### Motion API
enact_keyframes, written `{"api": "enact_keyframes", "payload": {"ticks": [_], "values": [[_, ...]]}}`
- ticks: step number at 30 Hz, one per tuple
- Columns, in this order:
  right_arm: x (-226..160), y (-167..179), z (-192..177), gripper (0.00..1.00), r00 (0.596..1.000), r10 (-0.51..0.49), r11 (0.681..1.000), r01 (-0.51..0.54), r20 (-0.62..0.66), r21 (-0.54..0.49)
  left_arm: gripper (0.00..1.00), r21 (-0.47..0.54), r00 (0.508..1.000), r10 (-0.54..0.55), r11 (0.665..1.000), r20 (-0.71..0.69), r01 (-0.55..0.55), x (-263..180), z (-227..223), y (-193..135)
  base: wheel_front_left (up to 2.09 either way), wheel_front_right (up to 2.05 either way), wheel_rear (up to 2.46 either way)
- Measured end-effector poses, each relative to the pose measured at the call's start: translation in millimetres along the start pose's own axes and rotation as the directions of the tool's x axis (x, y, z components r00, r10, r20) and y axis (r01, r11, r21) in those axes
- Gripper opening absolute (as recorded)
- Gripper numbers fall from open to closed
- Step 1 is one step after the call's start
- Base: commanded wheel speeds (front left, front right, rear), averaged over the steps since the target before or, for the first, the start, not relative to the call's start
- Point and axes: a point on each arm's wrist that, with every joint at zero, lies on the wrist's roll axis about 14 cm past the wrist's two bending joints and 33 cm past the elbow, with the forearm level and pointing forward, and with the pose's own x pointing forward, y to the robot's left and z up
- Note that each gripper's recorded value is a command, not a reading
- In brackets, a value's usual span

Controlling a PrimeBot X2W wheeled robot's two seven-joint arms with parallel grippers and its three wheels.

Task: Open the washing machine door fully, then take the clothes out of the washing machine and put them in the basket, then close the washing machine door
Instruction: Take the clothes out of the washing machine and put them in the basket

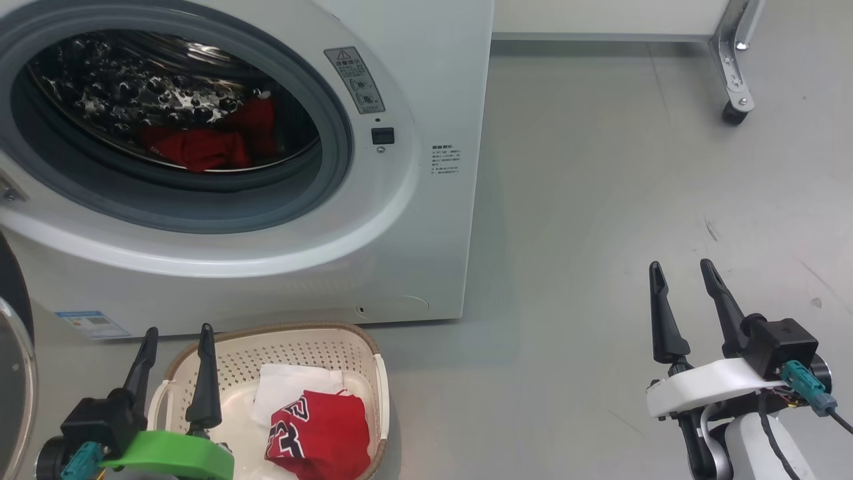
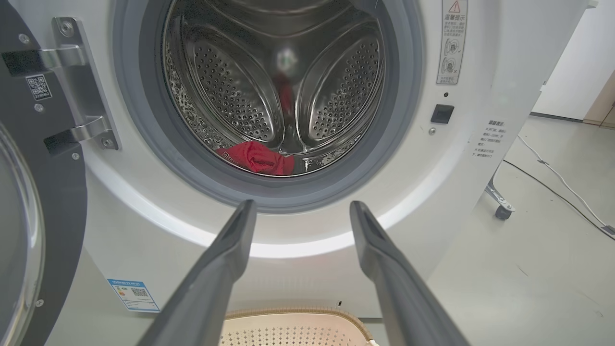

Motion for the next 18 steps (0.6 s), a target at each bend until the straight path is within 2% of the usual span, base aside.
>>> {"api": "enact_keyframes", "payload": {"ticks": [10,18], "values": [[9.2,-3.9,-27.8,1.0,0.997,-0.008,1.0,0.009,-0.074,0.007,1.0,-0.006,0.998,-0.047,0.999,-0.032,0.047,40.1,-13.8,-14.0,0.0,0.0,0.0],[26.3,-7.0,-47.1,1.0,0.993,-0.018,1.0,0.02,-0.113,0.016,1.0,0.042,0.994,-0.108,0.993,-0.014,0.108,105.6,0.0,-21.0,0.0,0.0,0.0]]}}
